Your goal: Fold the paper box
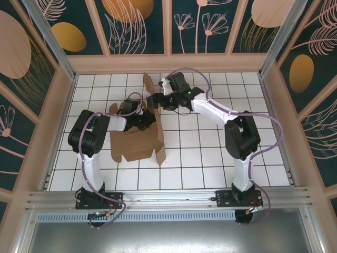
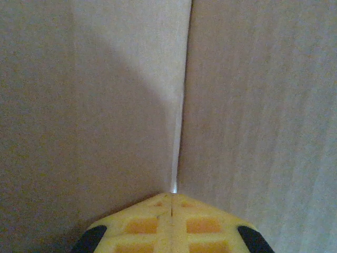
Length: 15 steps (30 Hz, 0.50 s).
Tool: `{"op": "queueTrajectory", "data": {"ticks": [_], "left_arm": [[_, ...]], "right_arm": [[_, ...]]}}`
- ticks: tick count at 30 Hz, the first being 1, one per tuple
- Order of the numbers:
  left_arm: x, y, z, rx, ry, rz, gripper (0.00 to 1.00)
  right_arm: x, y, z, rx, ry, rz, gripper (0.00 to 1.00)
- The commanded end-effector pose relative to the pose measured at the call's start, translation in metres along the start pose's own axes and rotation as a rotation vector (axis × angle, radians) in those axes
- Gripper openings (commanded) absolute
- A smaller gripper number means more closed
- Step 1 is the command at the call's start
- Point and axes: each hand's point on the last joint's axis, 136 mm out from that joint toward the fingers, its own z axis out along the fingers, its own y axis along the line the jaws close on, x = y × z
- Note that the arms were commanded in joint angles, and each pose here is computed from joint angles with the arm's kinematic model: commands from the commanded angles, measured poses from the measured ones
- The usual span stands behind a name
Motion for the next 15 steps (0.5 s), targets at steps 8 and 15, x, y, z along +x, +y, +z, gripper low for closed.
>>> {"op": "queueTrajectory", "data": {"ticks": [8,15], "left_arm": [[0.003,-0.010,0.002,0.084,0.011,-0.074,0.05],[-0.003,-0.020,-0.011,0.078,-0.023,-0.046,0.06]], "right_arm": [[0.033,-0.052,0.020,0.347,0.102,-0.105,0.76],[0.032,-0.070,0.017,0.507,0.084,-0.187,0.67]]}}
